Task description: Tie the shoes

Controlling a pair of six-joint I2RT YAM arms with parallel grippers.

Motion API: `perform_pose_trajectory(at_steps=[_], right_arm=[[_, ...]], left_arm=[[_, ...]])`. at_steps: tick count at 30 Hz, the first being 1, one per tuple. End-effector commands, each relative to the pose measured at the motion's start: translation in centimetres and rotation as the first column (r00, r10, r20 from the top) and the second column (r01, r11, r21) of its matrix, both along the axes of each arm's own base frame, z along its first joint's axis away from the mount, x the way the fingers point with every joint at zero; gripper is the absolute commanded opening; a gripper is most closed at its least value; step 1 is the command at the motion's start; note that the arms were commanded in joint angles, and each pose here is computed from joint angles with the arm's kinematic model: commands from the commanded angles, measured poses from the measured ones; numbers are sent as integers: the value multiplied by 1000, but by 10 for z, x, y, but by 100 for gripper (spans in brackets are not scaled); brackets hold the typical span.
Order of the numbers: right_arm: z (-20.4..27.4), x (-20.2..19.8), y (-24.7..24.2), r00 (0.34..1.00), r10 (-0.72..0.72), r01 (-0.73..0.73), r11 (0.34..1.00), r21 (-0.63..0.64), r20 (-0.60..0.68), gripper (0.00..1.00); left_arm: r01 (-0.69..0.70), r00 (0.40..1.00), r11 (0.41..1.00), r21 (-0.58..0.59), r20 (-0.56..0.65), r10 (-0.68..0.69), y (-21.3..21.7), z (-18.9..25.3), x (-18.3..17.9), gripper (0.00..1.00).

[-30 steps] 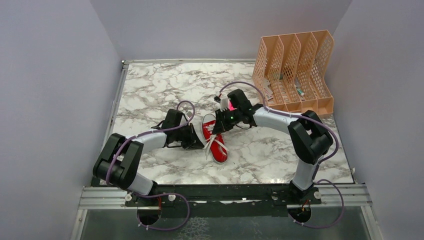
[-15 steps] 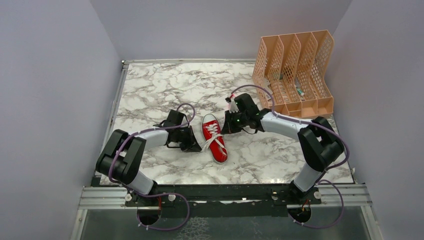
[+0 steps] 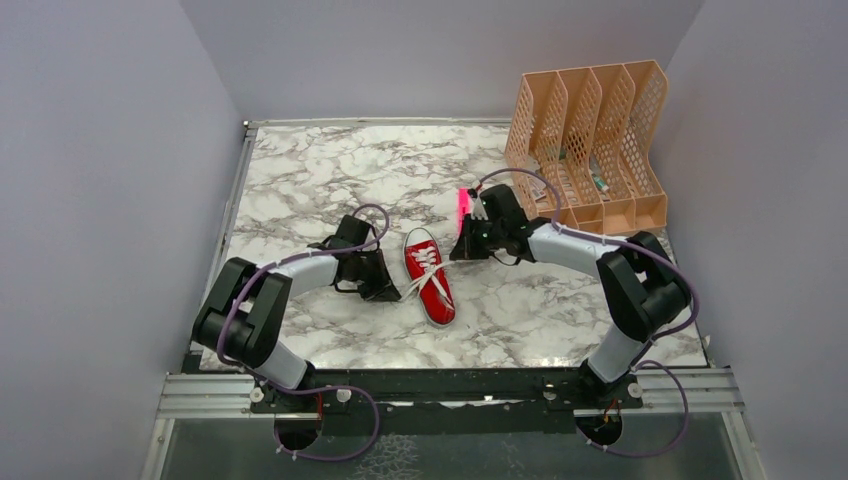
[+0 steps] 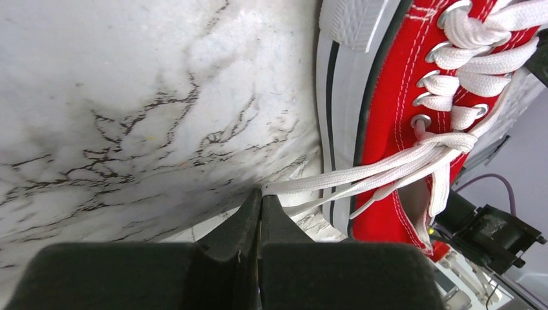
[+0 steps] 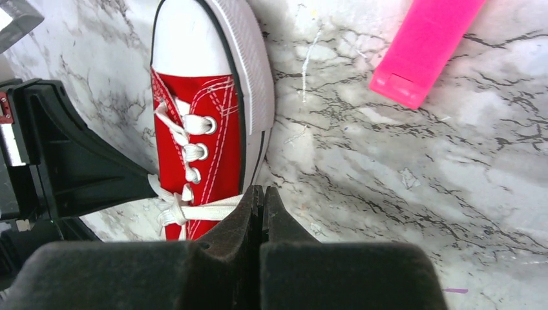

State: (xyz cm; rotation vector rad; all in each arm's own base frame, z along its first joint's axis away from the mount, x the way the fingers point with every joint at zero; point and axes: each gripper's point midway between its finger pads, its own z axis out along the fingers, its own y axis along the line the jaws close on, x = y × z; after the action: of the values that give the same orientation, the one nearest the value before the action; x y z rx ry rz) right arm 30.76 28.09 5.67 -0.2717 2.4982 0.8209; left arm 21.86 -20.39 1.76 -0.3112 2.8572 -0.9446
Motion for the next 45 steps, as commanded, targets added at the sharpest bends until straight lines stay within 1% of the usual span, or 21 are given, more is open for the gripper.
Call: perform_pose_trajectory(at_steps=[1,10,14,18,20,21,22,23,24,25,27,28,29,30,32,34,35,37,39,42,45], right_arm=[[-1,20,-15,994,-102,103,995,-13,33,0],[-12,23,-36,987,-157,158,987,-27,27,0],[-15,35,-48,980,-197,197,980,-8,27,0],[-10,41,-48,982,-183,183,983,1,53,0],[-6,42,-42,988,-141,140,990,10,57,0],[-2,43,-36,993,-96,94,995,24,70,0],[1,43,-32,995,-59,56,998,36,75,7],[2,41,-31,997,-43,42,999,28,58,25],[3,40,-32,999,-37,37,999,6,36,38],[4,37,-37,999,-38,38,999,-28,16,46],[15,31,-47,999,-27,29,996,-82,30,58],[23,27,-51,999,-11,15,995,-97,45,62],[30,22,-54,998,8,-2,994,-110,59,66],[40,15,-54,996,43,-34,993,-114,75,68],[47,-6,-48,993,98,-90,989,-114,72,71],[53,-26,-34,985,161,-156,986,-66,68,72],[55,-33,-28,982,180,-178,983,-45,55,72],[58,-43,-18,976,213,-213,977,1,46,71],[61,-47,-12,975,216,-218,975,52,43,71],[63,-48,-6,978,209,-211,973,90,27,69],[64,-49,-6,980,198,-199,975,98,17,69]], left_arm=[[-60,997,977,202,-31,67,36,-26,-11,0],[-59,998,965,254,-21,67,46,-29,-11,0],[-53,997,961,273,-30,64,49,-33,-12,0],[-51,998,953,299,-21,60,53,-33,-8,0],[-51,998,952,302,-5,55,52,-31,-2,0],[-37,999,955,293,3,38,49,-29,2,0],[-24,1000,956,292,6,23,48,-28,5,0],[-15,1000,956,293,8,13,47,-26,7,0],[-11,1000,953,303,5,10,48,-25,7,9],[-21,1000,946,324,12,18,52,-22,9,23],[-51,998,935,351,47,37,59,-11,11,38],[-70,997,929,364,64,51,62,-3,13,55],[-92,994,922,375,89,63,66,7,14,68],[-113,990,919,377,117,74,68,18,17,75],[-159,980,915,371,172,100,71,40,20,81],[-158,971,937,313,223,89,58,60,23,80],[-127,968,957,259,243,63,45,69,23,78],[-7,962,994,105,274,-22,7,82,23,73],[89,951,996,-26,299,-77,-24,91,21,67],[122,952,988,-91,293,-90,-43,84,21,65],[124,956,989,-82,275,-98,-50,74,27,61]])
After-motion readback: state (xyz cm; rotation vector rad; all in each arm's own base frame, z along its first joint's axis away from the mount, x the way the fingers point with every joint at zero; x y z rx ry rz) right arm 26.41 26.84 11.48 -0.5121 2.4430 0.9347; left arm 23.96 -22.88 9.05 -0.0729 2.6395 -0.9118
